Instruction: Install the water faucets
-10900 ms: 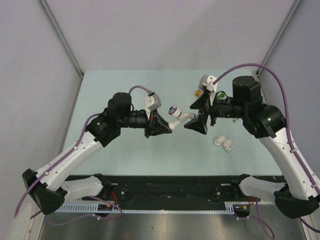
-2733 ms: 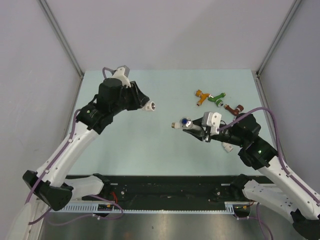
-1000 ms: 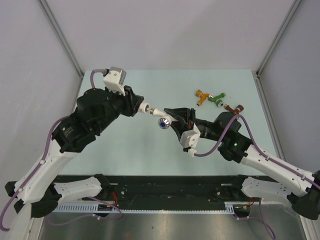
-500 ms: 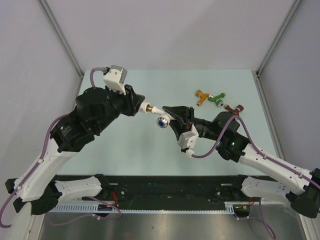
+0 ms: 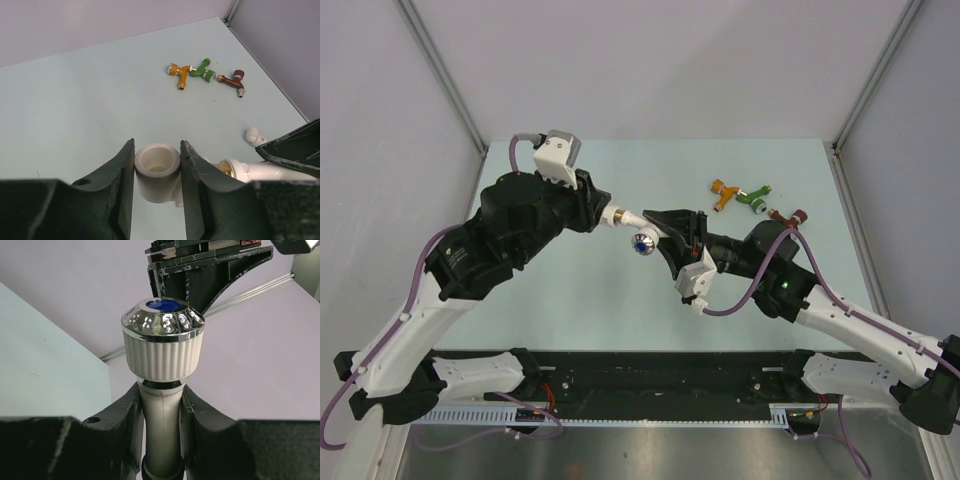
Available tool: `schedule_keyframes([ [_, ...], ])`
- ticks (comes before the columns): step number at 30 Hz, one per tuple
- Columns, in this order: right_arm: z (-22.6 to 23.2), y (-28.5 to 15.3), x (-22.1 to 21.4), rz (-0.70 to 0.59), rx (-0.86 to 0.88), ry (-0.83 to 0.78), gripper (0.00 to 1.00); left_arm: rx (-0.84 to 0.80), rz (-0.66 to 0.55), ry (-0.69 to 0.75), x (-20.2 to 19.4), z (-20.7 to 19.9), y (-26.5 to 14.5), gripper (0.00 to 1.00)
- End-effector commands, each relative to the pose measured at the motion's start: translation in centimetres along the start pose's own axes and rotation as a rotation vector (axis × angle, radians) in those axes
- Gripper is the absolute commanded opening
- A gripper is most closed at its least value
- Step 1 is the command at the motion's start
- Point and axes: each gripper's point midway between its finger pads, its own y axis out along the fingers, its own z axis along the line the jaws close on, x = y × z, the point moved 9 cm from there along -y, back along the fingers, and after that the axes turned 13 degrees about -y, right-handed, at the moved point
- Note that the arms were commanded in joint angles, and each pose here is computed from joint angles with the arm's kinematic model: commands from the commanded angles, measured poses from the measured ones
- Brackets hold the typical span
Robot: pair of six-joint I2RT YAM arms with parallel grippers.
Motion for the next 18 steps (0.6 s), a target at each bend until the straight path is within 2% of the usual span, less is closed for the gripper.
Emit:
schedule_keyframes([
  [1,-2.3,0.2,0.7,-0.031,-0.052,-0.047,0.00,-0.032,-0.072,-0.043,2.1,-0.8,-1.1,0.00],
  [6,-2.1,0.2,0.7,-0.041,-0.036,-0.035,0.00,-0.056,-0.079,-0.066,2.5,-1.1,-1.4,0.00],
  [18,-2.4,0.1,0.8,-0.042,-0.047,-0.054,0.00,-0.107,0.006,-0.023,1.3,-1.6,-0.5,0.00],
])
